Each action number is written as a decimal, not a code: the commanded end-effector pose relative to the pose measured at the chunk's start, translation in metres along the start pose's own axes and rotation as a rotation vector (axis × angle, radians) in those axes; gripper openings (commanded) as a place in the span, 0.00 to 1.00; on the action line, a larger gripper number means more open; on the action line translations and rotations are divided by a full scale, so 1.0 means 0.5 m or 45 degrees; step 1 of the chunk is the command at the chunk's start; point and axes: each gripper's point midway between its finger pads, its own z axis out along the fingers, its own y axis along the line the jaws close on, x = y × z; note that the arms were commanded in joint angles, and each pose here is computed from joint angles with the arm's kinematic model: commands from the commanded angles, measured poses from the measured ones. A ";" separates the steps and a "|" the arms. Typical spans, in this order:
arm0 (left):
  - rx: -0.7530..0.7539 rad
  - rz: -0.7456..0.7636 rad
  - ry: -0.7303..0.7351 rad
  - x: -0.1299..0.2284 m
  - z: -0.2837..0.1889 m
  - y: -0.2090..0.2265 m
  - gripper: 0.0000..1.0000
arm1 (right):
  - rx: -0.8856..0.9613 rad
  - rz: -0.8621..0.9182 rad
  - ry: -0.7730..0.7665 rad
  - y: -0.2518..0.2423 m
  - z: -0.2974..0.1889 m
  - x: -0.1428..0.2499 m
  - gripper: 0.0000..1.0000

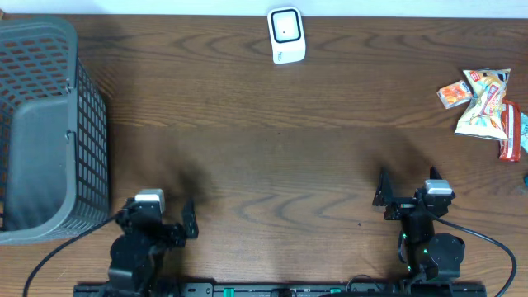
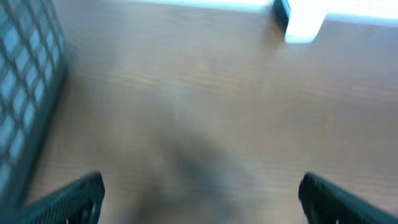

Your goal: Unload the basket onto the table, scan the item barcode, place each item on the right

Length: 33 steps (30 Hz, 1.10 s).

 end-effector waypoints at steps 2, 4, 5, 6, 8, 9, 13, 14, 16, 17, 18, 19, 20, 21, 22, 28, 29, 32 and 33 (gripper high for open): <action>0.003 0.064 -0.085 -0.012 0.022 -0.002 1.00 | 0.026 0.017 -0.003 -0.008 -0.001 0.000 0.99; 0.007 0.111 -0.129 -0.014 0.037 -0.004 1.00 | 0.026 0.017 -0.002 -0.008 -0.001 0.000 0.99; 0.006 0.134 -0.164 -0.019 0.044 -0.004 1.00 | 0.026 0.017 -0.003 -0.008 -0.001 0.000 0.99; 0.004 0.152 -0.205 -0.025 0.051 -0.004 1.00 | 0.026 0.017 -0.003 -0.008 -0.001 0.000 0.99; -0.008 0.155 -0.287 -0.037 0.061 0.001 1.00 | 0.026 0.017 -0.003 -0.008 -0.001 0.000 0.99; -0.014 0.151 -0.311 -0.040 0.064 0.003 1.00 | 0.026 0.017 -0.002 -0.008 -0.001 0.000 0.99; -0.056 0.137 -0.344 -0.032 0.078 0.021 1.00 | 0.026 0.017 -0.002 -0.008 -0.001 0.000 0.99; -0.068 0.135 -0.334 -0.025 0.081 0.027 1.00 | 0.026 0.017 -0.003 -0.008 -0.001 0.000 0.99; -0.099 0.143 -0.289 -0.008 0.086 0.039 1.00 | 0.026 0.017 -0.003 -0.008 -0.001 0.000 0.99; -0.104 0.153 -0.290 -0.009 0.085 0.041 1.00 | 0.025 0.017 -0.003 -0.008 -0.001 0.000 0.99; -0.110 0.166 -0.289 -0.009 0.085 0.042 1.00 | 0.026 0.017 -0.003 -0.008 -0.001 0.000 0.99; -0.112 0.184 -0.289 -0.009 0.085 0.042 1.00 | 0.026 0.017 -0.002 -0.008 -0.001 0.000 0.99; -0.113 0.199 -0.288 -0.009 0.085 0.042 1.00 | 0.026 0.017 -0.003 -0.008 -0.001 0.000 0.99; -0.114 0.212 -0.287 -0.009 0.085 0.042 1.00 | 0.026 0.017 -0.002 -0.008 -0.001 0.000 0.99; -0.112 0.227 -0.286 -0.008 0.085 0.041 1.00 | 0.026 0.017 -0.003 -0.008 -0.001 0.000 0.99; -0.096 0.269 -0.283 -0.007 0.086 0.036 1.00 | 0.026 0.017 -0.003 -0.008 -0.001 0.000 0.99; -0.091 0.270 -0.281 -0.007 0.086 0.034 1.00 | 0.026 0.017 -0.003 -0.008 -0.001 0.000 0.99; -0.085 0.270 -0.280 -0.006 0.086 0.033 1.00 | 0.026 0.017 -0.003 -0.008 -0.001 0.000 0.99; -0.085 0.270 -0.280 -0.006 0.086 0.033 1.00 | 0.026 0.017 -0.003 -0.008 -0.001 0.000 0.99</action>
